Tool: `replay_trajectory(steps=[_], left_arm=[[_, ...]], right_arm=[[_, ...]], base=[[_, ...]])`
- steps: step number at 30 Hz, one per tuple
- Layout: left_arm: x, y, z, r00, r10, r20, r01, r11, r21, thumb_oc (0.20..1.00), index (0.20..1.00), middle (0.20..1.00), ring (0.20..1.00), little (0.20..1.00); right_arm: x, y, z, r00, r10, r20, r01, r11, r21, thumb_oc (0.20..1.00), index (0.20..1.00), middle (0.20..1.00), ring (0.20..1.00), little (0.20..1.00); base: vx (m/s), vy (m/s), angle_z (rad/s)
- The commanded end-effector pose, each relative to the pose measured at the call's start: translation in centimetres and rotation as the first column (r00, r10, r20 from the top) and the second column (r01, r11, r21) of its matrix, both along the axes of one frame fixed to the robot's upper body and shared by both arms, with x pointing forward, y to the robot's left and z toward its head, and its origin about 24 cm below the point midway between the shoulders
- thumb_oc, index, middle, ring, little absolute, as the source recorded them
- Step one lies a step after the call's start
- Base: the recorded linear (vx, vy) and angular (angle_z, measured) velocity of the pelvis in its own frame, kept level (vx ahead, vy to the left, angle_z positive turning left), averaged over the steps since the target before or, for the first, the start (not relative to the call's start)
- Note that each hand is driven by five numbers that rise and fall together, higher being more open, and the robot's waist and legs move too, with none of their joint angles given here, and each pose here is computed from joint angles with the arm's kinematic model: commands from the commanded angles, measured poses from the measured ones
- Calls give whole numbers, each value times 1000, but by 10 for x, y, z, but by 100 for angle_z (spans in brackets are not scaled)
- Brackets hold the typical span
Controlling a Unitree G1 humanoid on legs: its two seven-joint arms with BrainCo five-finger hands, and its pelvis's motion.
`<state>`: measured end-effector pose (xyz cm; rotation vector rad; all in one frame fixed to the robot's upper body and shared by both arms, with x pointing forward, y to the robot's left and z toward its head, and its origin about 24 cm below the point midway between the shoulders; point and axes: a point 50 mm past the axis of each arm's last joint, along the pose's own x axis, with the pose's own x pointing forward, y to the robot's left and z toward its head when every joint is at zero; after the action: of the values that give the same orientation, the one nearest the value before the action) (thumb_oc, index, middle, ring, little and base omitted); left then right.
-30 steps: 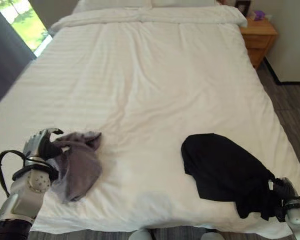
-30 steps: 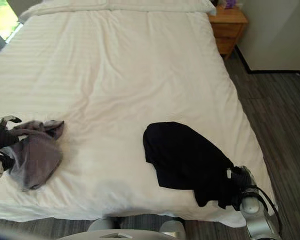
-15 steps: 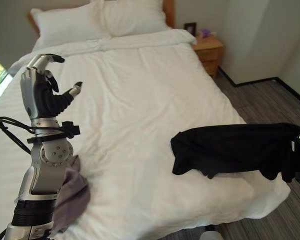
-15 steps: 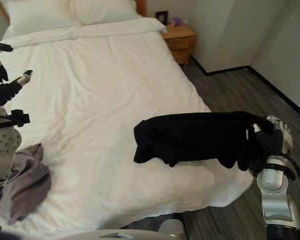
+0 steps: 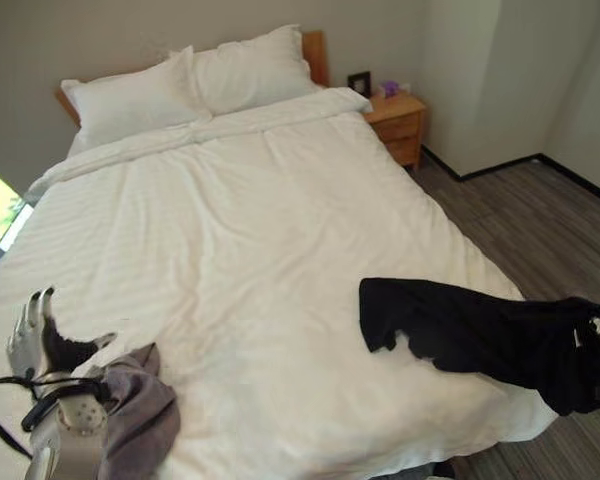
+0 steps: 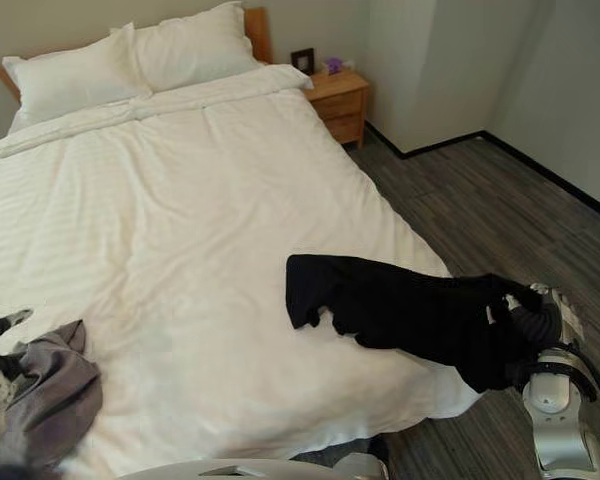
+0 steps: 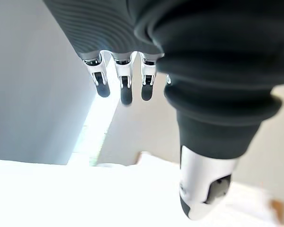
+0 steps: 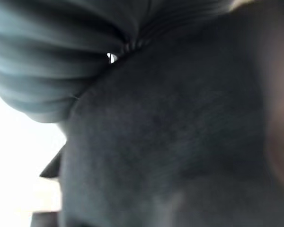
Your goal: Pick up bed clothes into laundry basket.
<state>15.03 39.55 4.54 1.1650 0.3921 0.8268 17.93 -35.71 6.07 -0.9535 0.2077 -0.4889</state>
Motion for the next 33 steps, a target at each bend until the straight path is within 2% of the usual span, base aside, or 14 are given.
replay_trajectory(steps=[1, 8, 13, 19, 21, 22, 23, 24, 27, 29, 30, 31, 32, 33], left_arm=[[9, 25, 43, 998, 50, 48, -57, 987, 149, 1000, 1000, 1000, 1000, 1000], [-10, 30, 4, 989, 124, -81, -121, 991, 49, 1000, 1000, 1000, 1000, 1000], [-12, 21, -14, 984, 108, -144, -107, 994, 11, 1000, 1000, 1000, 1000, 1000], [1, 11, -23, 985, 66, -157, -70, 997, -22, 1000, 1000, 1000, 1000, 1000], [8, 9, -41, 965, 52, -256, -68, 996, -54, 1000, 1000, 1000, 1000, 1000], [10, 9, -41, 966, 50, -252, -66, 996, -54, 1000, 1000, 1000, 1000, 1000], [8, 8, -52, 941, 39, -336, -62, 996, -60, 583, 583, 583, 583, 583], [3, 1, -75, 863, -20, -505, -39, 994, -106, 200, 200, 200, 200, 200], [-5, -3, -83, 820, -68, -568, -16, 990, -142, 200, 200, 200, 200, 200], [-10, -3, -80, 828, -65, -557, -13, 991, -136, 200, 200, 200, 200, 200], [-3, 8, -38, 901, -43, -431, 40, 999, -16, 200, 200, 200, 200, 200], [-5, 8, -38, 900, -41, -434, 38, 999, -15, 200, 200, 200, 200, 200], [2, 15, -16, 927, -23, -375, 48, 997, 58, 200, 200, 200, 200, 200], [19, 22, 30, 973, -12, -231, 59, 978, 198, 200, 200, 200, 200, 200]], right_arm=[[23, 8, 34, 987, 76, 144, -69, 996, -52, 200, 200, 200, 200, 200], [28, 15, 31, 985, 113, 132, -108, 993, -43, 200, 200, 200, 200, 200], [30, 15, 32, 984, 116, 135, -111, 993, -46, 200, 200, 200, 200, 200], [37, 22, 39, 972, 143, 186, -138, 990, -40, 200, 200, 200, 200, 200], [47, 30, 44, 957, 177, 229, -176, 984, -24, 200, 200, 200, 200, 200], [48, 30, 45, 957, 175, 232, -175, 984, -23, 200, 200, 200, 200, 200], [50, 32, 47, 952, 190, 239, -189, 982, -26, 200, 200, 200, 200, 200], [54, 34, 49, 949, 199, 245, -200, 980, -21, 200, 200, 200, 200, 200], [49, 27, 45, 959, 173, 224, -173, 985, -19, 200, 200, 200, 200, 200], [46, 25, 45, 962, 162, 218, -160, 987, -25, 200, 200, 200, 200, 200], [37, 16, 49, 967, 132, 220, -126, 991, -40, 200, 200, 200, 200, 200], [37, 17, 48, 967, 134, 218, -129, 991, -39, 200, 200, 200, 200, 200], [36, 16, 51, 966, 134, 222, -127, 991, -49, 200, 200, 200, 200, 200], [34, 15, 56, 961, 139, 241, -128, 990, -63, 200, 200, 200, 200, 200]], base=[[36, -10, 24], [14, 4, 12], [-13, 16, 6], [-93, -7, 0], [-187, -33, -5], [-141, -29, -6], [-84, -6, -6], [-63, -4, -6], [4, 12, -1], [51, 37, 1], [49, 37, -1], [54, 45, 2], [63, 31, 2], [41, 29, 6]])
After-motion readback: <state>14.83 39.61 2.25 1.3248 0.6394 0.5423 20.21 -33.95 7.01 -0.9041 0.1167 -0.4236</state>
